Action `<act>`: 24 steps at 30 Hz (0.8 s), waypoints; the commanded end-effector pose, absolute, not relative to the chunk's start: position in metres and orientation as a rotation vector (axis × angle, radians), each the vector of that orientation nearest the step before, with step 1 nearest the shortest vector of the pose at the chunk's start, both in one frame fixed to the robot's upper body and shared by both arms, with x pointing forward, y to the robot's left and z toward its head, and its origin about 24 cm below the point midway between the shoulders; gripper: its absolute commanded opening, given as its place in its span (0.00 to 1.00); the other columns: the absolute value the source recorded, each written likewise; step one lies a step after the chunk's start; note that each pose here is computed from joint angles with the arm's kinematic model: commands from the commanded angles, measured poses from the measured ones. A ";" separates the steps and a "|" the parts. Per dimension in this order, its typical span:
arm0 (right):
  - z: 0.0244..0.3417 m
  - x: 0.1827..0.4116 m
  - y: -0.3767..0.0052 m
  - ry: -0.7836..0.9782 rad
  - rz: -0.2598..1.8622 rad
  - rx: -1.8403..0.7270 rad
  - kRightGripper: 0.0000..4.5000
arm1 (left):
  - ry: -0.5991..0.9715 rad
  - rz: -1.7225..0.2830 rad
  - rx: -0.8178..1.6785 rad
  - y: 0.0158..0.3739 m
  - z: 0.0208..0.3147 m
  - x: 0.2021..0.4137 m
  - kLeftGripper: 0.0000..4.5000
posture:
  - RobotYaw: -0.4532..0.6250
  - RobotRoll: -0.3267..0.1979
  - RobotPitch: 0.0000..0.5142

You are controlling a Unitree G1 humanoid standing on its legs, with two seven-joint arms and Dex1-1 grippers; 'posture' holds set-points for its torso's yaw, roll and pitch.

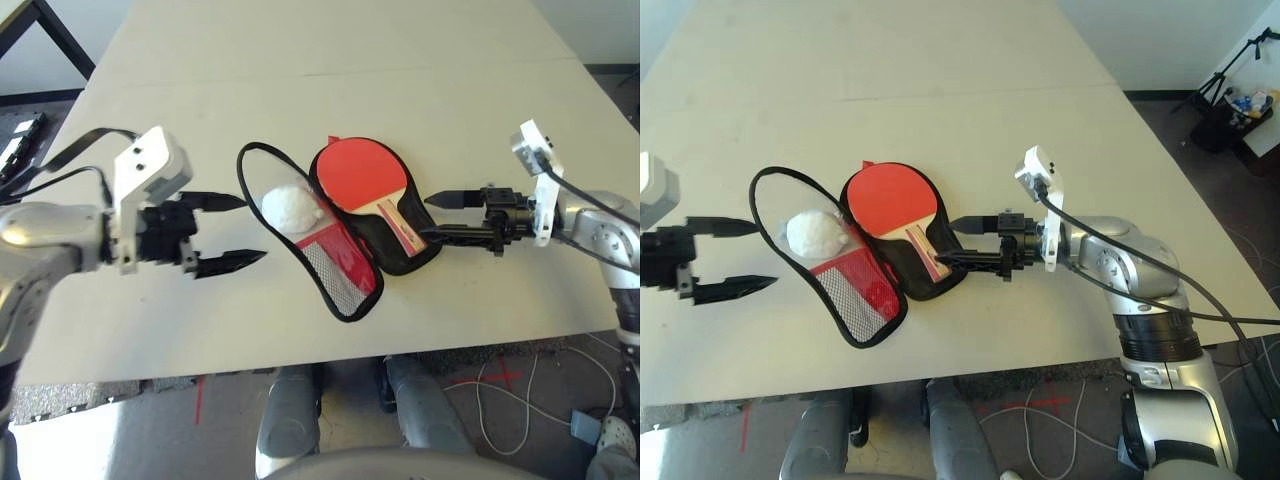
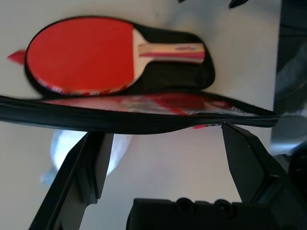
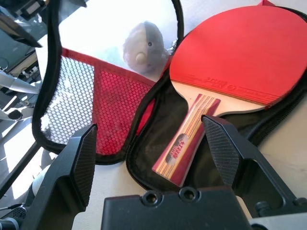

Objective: Store the ping-pong paddle in its case and zip it.

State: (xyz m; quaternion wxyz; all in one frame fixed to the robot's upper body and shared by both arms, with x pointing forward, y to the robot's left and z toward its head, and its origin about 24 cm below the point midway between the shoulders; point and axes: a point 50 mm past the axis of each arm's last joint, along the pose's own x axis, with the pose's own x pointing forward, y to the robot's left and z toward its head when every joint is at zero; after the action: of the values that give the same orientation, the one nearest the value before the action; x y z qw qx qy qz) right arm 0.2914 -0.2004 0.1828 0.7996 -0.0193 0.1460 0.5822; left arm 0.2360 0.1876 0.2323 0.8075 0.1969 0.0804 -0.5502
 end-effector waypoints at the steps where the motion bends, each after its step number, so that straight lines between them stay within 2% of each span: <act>1: 0.189 0.295 -0.218 0.300 1.188 -0.063 0.99 | 0.092 -1.259 0.382 0.161 0.236 0.241 1.00 | 0.49 0.62 0.44; 5: 0.195 0.301 -0.236 0.292 1.123 -0.086 0.99 | -0.033 -1.297 0.332 0.132 0.244 0.252 1.00 | 0.48 0.62 0.44; 8: 0.200 0.304 -0.252 0.285 1.065 -0.103 0.99 | -0.123 -1.335 0.252 0.103 0.240 0.259 1.00 | 0.47 0.62 0.43; 11: 0.203 0.306 -0.261 0.279 1.038 -0.115 0.99 | -0.148 -1.336 0.230 0.093 0.233 0.261 1.00 | 0.46 0.62 0.42; 17: 0.208 0.306 -0.268 0.275 1.028 -0.124 0.99 | -0.136 -1.293 0.281 0.105 0.230 0.269 1.00 | 0.45 0.62 0.41; 24: 0.202 0.308 -0.259 0.284 1.019 -0.112 0.99 | -0.135 -1.234 0.313 0.121 0.228 0.272 1.00 | 0.45 0.62 0.40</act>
State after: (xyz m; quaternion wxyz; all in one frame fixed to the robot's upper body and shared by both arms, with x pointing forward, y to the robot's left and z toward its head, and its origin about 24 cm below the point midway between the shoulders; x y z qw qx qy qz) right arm 0.3088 -0.2615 0.2031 0.8616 -0.0496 0.1327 0.4875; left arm 0.2725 0.1173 0.2287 0.7992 0.1443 -0.0587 -0.5805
